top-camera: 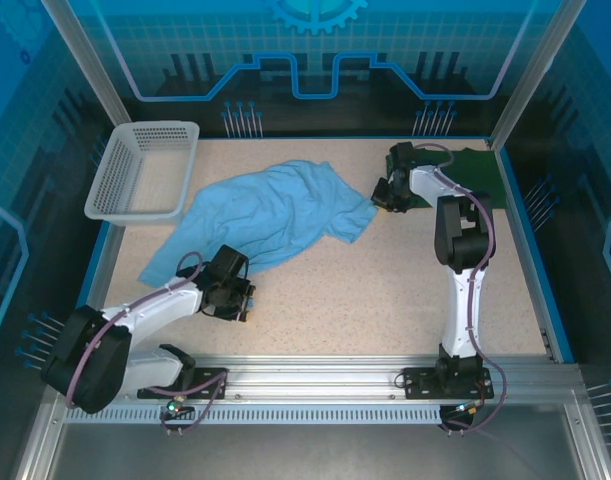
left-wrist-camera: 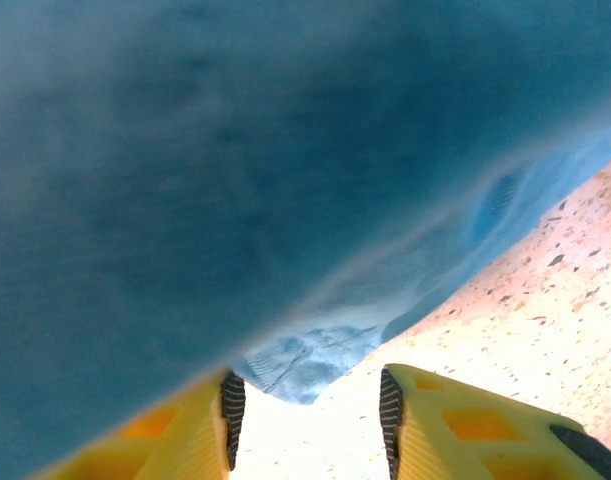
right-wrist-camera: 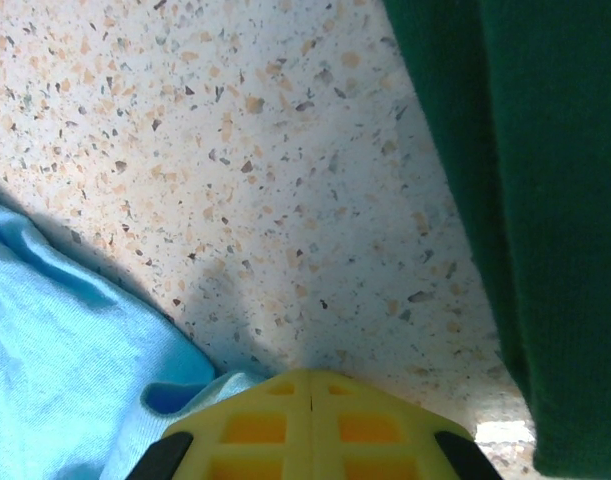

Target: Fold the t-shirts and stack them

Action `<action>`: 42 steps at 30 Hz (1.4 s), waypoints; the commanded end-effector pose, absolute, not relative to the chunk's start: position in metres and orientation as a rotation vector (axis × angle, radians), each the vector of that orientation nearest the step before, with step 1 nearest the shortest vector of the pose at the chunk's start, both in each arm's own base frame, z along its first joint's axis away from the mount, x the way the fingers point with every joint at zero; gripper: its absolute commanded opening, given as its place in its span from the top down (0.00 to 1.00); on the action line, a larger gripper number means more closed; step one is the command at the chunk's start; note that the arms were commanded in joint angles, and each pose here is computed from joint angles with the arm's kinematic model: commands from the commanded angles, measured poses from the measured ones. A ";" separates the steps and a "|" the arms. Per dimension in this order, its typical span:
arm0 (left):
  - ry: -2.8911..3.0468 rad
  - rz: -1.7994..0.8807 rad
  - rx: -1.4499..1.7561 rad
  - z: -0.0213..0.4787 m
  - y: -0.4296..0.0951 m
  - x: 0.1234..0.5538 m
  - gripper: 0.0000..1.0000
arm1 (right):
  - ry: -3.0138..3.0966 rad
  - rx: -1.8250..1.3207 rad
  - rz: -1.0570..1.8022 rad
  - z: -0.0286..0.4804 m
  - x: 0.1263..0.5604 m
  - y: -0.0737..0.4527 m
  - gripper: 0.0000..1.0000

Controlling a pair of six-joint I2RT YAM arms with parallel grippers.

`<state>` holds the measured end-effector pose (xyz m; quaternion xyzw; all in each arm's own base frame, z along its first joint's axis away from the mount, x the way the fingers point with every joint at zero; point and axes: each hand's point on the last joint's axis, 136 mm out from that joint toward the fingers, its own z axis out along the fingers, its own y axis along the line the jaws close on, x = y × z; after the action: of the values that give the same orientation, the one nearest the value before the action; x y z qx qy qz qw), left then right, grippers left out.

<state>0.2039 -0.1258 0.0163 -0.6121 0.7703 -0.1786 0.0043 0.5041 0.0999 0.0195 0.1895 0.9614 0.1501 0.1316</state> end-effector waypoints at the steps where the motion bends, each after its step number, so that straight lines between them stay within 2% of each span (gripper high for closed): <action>1: 2.423 -0.500 -1.913 0.012 -0.124 0.205 0.61 | 2.857 0.550 0.435 0.012 0.485 0.101 1.00; 9: 2.470 -0.427 -1.896 0.002 -0.122 0.204 0.74 | 2.859 0.551 0.434 0.014 0.484 0.100 1.00; 16: 2.488 -0.372 -1.872 -0.001 -0.110 0.202 1.00 | 2.859 0.556 0.433 0.016 0.483 0.096 1.00; 21: 2.553 -0.367 -1.694 0.020 -0.107 0.215 1.00 | 2.828 0.564 0.478 0.031 0.483 0.095 1.00; 27: 2.608 -0.324 -1.355 0.073 -0.095 0.226 1.00 | 2.739 0.559 0.563 0.074 0.479 0.091 1.00; 34: 2.548 -0.447 -1.066 0.141 -0.093 0.237 1.00 | 2.627 0.598 0.639 0.126 0.461 0.073 1.00; 42: 2.414 -0.495 -0.825 0.231 -0.087 0.250 1.00 | 2.414 0.596 0.691 0.222 0.438 0.055 1.00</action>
<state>0.2588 -0.1009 0.2086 -0.3420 0.8845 -0.2103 0.2376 0.4528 0.0601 0.1835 0.2169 0.9138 0.2387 0.2467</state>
